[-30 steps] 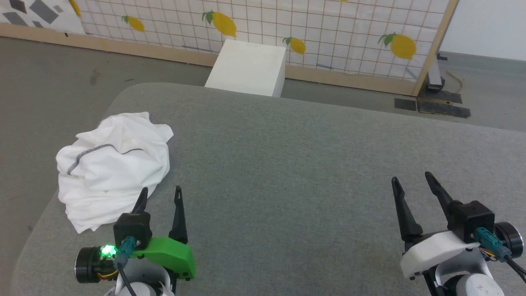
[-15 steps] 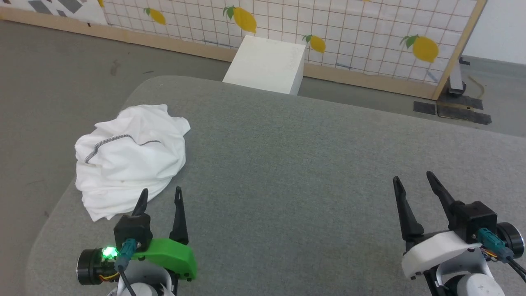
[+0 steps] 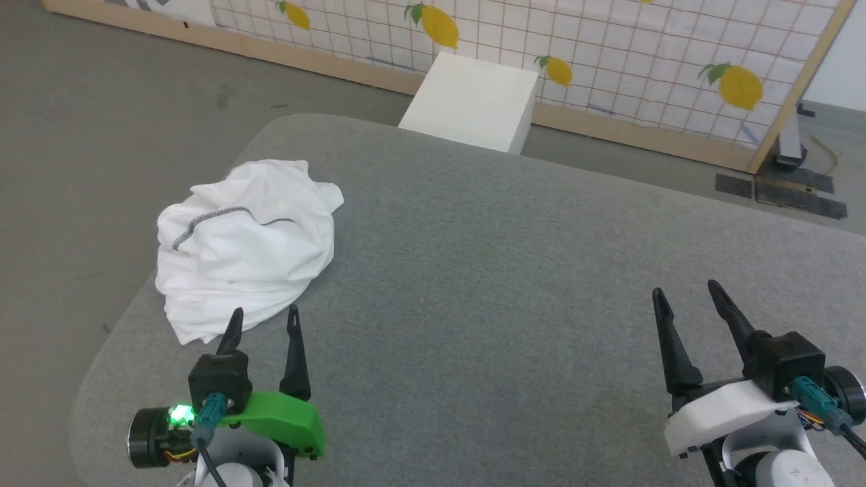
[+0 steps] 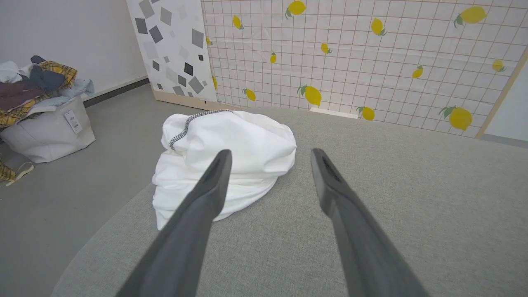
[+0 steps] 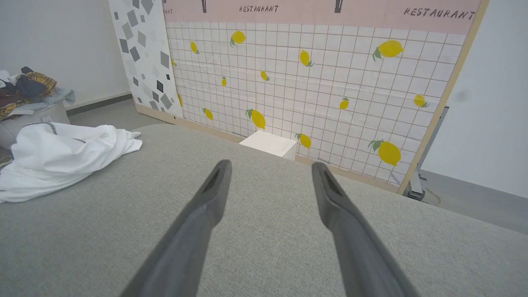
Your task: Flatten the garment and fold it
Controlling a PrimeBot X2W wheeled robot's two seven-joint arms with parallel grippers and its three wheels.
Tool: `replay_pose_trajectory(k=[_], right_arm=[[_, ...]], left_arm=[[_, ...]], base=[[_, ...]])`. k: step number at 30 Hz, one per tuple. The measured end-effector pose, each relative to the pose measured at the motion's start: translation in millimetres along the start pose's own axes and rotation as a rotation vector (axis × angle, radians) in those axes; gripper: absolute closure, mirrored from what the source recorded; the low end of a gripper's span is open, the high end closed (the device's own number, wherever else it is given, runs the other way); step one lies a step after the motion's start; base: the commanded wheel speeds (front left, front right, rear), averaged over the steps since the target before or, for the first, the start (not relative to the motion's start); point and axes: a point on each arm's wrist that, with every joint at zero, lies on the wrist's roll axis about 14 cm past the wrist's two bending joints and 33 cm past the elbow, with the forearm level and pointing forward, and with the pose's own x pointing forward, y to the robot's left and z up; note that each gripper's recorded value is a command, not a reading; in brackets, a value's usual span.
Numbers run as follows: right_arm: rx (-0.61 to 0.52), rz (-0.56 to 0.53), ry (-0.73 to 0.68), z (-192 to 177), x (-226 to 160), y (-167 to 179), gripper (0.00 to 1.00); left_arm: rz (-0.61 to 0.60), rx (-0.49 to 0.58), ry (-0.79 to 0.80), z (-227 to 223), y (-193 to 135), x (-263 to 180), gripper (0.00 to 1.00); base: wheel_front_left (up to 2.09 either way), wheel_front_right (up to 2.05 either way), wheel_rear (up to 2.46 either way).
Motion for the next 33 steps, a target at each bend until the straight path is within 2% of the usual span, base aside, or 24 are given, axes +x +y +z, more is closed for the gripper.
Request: replay_pose_trajectory(k=[33], right_arm=[[0.028,0.148,-0.013,-3.5,28.4,48.4,0.00]], left_arm=[[0.200,0.004,-0.023,-0.5,55.6,-28.6,0.00]], base=[[0.00,0.00,0.00]])
